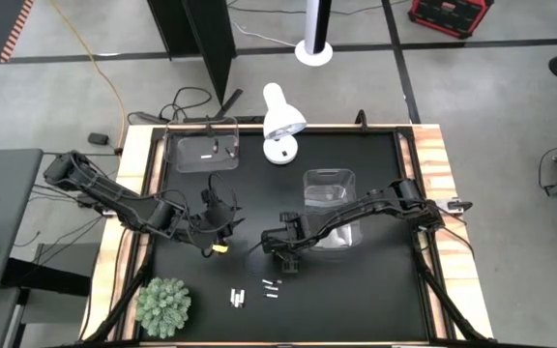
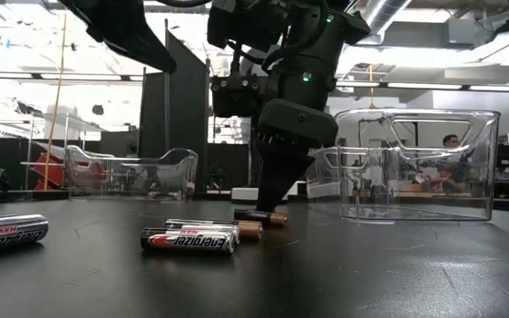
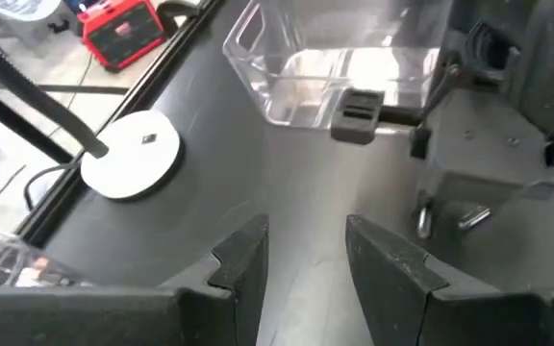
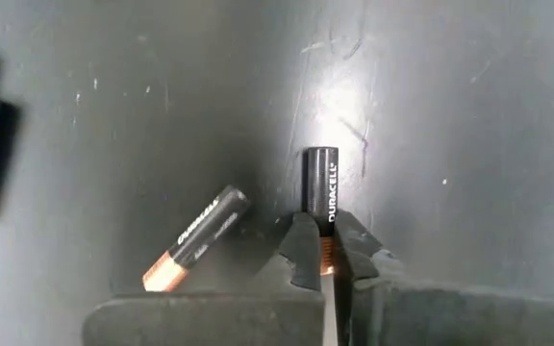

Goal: Sort batteries
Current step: Put the black battery into the top transparent bin

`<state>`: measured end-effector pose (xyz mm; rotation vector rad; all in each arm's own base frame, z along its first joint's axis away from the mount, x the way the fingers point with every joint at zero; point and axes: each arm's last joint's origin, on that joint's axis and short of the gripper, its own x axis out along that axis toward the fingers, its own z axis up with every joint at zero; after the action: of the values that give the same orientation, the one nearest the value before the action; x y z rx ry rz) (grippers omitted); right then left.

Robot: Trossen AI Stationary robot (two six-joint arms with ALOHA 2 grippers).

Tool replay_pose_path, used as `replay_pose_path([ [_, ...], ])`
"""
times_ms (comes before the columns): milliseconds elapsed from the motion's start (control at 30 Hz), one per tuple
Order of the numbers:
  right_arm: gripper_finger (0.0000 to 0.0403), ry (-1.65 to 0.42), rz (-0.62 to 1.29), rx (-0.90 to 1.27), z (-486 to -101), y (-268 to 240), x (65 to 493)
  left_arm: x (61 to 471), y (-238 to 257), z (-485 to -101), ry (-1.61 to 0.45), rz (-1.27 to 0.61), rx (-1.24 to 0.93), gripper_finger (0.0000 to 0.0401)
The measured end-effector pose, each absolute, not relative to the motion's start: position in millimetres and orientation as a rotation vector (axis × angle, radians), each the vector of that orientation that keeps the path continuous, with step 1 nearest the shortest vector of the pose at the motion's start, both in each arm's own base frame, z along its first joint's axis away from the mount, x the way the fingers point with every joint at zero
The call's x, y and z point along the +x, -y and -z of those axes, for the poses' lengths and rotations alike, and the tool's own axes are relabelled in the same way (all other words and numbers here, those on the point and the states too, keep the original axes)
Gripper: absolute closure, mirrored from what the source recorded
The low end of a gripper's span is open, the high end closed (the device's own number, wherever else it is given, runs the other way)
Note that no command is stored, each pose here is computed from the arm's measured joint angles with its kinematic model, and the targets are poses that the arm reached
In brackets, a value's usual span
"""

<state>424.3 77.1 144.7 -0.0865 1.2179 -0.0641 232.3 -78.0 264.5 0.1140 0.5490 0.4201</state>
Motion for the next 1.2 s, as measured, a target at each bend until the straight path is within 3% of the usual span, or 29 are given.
replay_pose_path([
  [633, 0.0403, -1.030, 0.060, -0.101, -187, -73, 428, 227, 73, -226, -0.549, -0.401, 0.065, 0.0264],
  [1200, 0.0403, -0.831, 0.053, -0.125, -223, -71, 435, 233, 75, -216, -0.500, -0.141, 0.102, 0.0259],
])
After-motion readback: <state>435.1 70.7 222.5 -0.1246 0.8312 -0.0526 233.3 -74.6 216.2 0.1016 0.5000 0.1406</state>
